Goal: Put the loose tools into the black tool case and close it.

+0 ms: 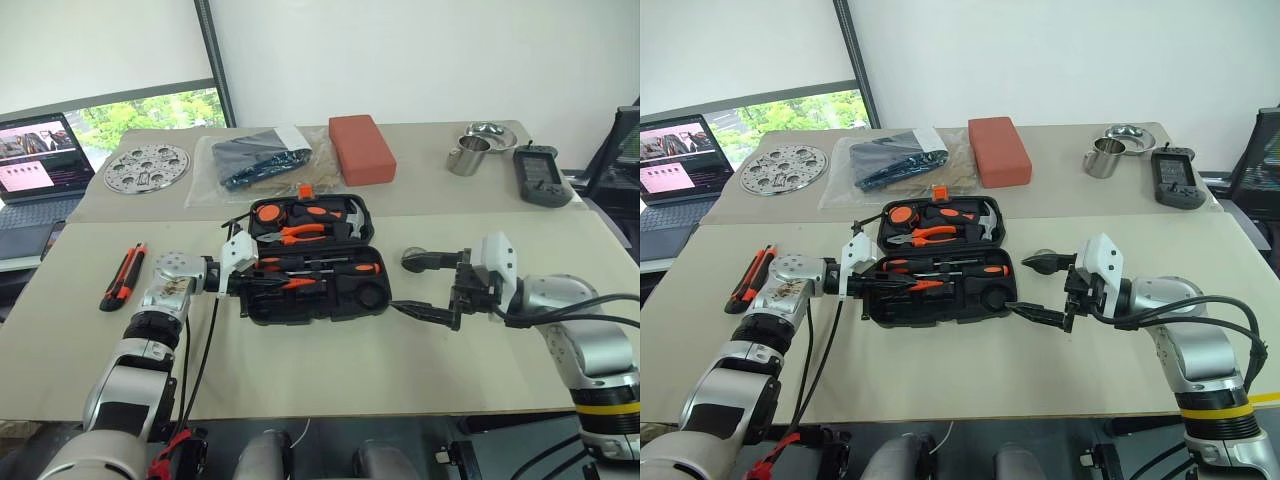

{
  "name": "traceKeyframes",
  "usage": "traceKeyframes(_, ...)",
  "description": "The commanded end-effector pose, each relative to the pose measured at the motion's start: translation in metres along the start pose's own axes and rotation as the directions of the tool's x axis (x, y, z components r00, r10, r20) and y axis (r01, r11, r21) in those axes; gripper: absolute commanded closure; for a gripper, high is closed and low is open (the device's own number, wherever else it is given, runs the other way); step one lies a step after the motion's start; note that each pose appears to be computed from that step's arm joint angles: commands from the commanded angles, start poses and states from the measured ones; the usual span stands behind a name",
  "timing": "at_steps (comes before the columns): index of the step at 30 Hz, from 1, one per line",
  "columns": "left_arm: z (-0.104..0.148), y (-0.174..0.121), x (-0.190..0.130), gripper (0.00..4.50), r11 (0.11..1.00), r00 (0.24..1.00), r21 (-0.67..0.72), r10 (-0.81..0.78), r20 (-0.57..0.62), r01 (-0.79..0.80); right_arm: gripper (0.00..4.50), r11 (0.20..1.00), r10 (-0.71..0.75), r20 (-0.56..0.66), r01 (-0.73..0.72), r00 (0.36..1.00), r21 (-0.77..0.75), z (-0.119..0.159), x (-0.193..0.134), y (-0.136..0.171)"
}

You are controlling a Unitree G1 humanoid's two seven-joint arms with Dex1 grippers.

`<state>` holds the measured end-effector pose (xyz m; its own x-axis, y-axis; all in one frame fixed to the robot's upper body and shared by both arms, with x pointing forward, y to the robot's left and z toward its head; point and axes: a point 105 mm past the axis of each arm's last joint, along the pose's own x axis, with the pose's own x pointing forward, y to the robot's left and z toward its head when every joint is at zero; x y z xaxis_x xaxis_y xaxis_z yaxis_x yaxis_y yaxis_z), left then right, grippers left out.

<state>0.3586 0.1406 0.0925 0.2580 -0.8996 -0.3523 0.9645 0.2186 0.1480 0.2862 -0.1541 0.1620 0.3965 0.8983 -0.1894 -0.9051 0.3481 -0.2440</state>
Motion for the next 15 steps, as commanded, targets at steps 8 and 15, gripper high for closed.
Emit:
traceKeyframes(8, -0.036, -0.006, 0.002, 4.47, 0.990, 0.993, -0.136, 0.008, -0.120, -0.025, 0.00, 0.999, 0.012, 0.013, -0.012, 1.000, -0.043, 0.011, -0.002, 0.001)
traceKeyframes(15, -0.048, -0.009, 0.001, 4.47, 0.984, 0.986, -0.177, 0.001, -0.167, -0.032, 0.00, 0.999, 0.014, 0.009, -0.014, 1.000, -0.044, 0.010, 0.000, 0.001)
